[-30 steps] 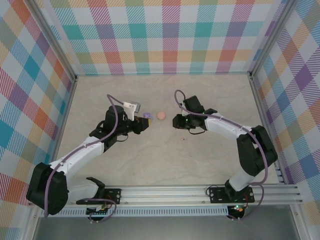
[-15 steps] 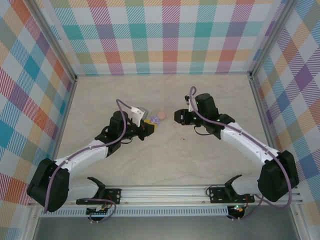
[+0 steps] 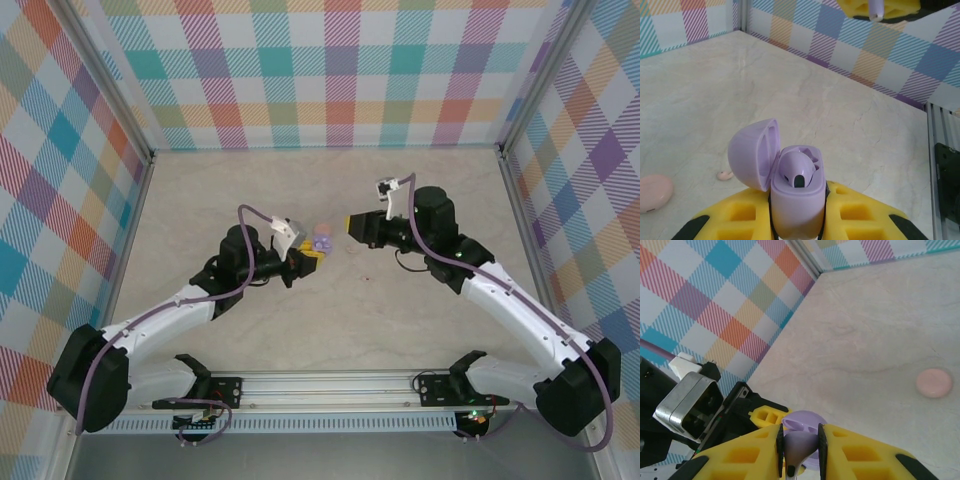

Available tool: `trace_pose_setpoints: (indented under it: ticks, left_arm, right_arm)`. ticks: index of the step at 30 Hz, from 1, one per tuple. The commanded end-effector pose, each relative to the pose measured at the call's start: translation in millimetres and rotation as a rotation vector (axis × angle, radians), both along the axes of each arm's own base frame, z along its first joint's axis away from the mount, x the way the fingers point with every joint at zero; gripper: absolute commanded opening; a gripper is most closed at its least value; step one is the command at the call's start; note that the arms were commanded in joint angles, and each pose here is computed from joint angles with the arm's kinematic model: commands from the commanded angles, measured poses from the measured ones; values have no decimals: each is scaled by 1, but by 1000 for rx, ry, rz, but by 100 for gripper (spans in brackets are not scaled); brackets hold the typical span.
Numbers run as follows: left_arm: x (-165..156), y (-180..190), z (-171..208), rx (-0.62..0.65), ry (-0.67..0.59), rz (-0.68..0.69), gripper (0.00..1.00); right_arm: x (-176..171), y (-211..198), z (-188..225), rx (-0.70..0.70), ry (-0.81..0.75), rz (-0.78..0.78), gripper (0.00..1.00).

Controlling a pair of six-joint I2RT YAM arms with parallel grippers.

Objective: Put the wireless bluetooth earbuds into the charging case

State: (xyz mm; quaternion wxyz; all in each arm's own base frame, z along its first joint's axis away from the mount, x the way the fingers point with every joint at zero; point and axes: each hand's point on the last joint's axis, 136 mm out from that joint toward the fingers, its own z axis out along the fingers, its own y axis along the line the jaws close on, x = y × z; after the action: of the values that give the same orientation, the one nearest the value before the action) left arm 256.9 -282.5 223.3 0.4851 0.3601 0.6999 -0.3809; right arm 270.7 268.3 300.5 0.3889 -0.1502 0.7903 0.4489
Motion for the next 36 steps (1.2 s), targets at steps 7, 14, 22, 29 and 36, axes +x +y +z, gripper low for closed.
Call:
trace_pose_setpoints:
  ticks: [7,14,22,29,36]
  left_arm:
    - [-11,-6,62,-88,-131,-23,14]
    - [-15,-6,69,-96,-137,-28,14]
    - [-17,-6,70,-100,-134,-37,14]
    - [-19,-7,75,-112,-134,-46,14]
    - [-20,-8,77,-122,-127,-54,15]
  right_arm:
    - [-9,13,22,55,-91,-24,25]
    - [-13,24,26,60,-109,-9,25]
    - [-15,34,25,45,-109,12,26]
    - [-15,37,22,33,-107,14,26]
    - [-14,39,20,26,-106,15,26]
